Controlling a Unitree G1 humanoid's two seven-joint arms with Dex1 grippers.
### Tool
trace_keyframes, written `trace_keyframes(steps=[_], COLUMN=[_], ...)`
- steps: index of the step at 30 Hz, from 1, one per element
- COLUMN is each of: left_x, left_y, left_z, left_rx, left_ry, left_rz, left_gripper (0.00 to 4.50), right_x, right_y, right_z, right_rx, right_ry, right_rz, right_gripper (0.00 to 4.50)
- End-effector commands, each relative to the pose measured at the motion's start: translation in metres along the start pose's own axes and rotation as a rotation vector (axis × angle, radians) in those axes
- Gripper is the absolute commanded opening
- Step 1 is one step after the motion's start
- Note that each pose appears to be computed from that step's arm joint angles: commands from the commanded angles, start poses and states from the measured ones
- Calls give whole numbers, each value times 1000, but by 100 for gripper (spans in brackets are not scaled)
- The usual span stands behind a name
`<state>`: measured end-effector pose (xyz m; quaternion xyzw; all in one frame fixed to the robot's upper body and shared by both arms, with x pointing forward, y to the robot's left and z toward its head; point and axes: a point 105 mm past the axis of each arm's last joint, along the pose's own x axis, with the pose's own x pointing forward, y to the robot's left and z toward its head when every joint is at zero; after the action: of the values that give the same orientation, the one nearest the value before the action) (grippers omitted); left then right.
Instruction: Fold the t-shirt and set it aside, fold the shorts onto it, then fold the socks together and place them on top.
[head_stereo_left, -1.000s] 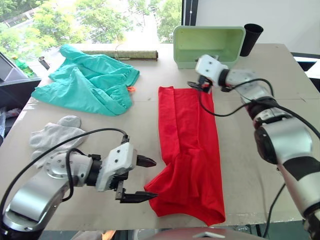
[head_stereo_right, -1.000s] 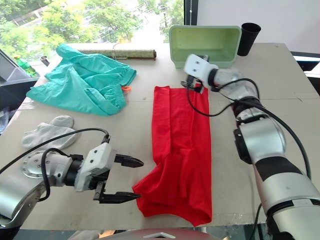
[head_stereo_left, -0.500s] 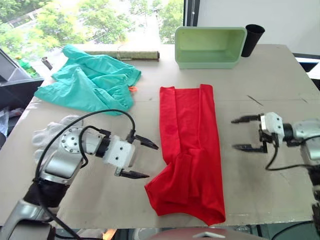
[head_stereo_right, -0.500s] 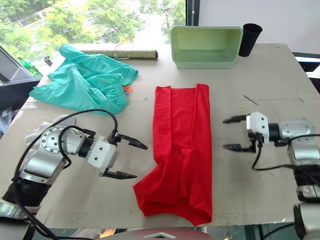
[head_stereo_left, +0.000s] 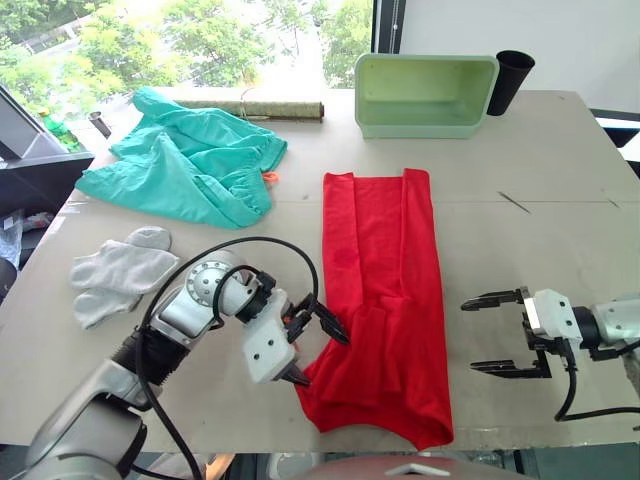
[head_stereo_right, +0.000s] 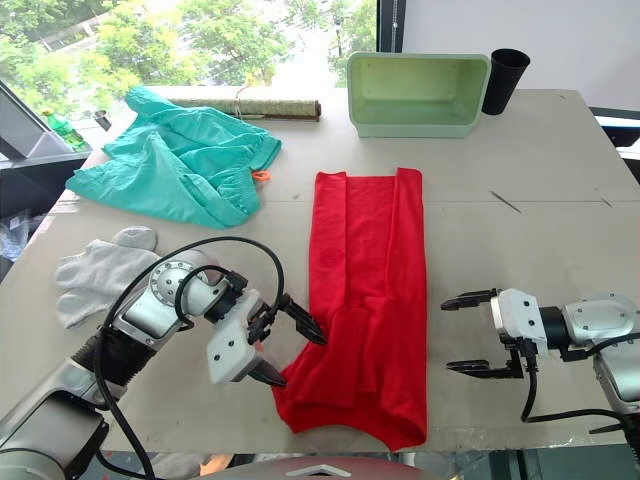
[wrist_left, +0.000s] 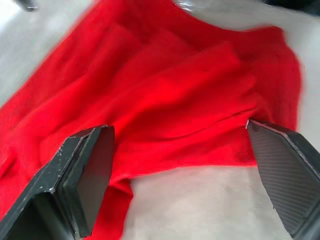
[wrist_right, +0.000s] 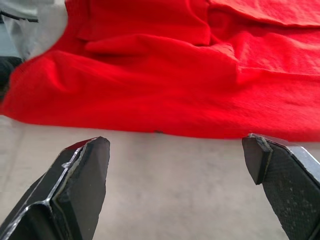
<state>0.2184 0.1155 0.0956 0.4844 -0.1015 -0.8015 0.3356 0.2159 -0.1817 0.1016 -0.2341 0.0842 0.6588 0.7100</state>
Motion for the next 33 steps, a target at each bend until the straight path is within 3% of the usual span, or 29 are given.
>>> trace_keyframes(steps=[1,6,11,23,26,27,28,33], left_x=[3,8,10,7,5,4,3,3], left_y=[-9,-22,-24,-21,-22,-21,-21,-19], left_z=[4,7,8,7,5,5,5,6], left_rx=[38,61,32,-108,-145,-156,-162,-170], left_ry=[-25,-62,-97,-146,-134,-134,-135,-146], left_rz=[-64,-177,-199,-96,-98,-92,-86,-56], left_gripper=[450,450,450,450,390,346,346,137], right_x=[-2,1,4,10,11,12,12,13], right_y=[-1,-1,2,8,8,8,8,10], right_z=[10,12,14,16,16,16,16,19], right_rx=[-26,-13,-4,-17,-17,-17,-18,-25], right_ry=[-15,-25,-34,-49,-52,-54,-56,-75], right_rz=[-14,-24,-17,17,21,24,26,45], right_gripper=[447,447,447,447,450,450,450,450])
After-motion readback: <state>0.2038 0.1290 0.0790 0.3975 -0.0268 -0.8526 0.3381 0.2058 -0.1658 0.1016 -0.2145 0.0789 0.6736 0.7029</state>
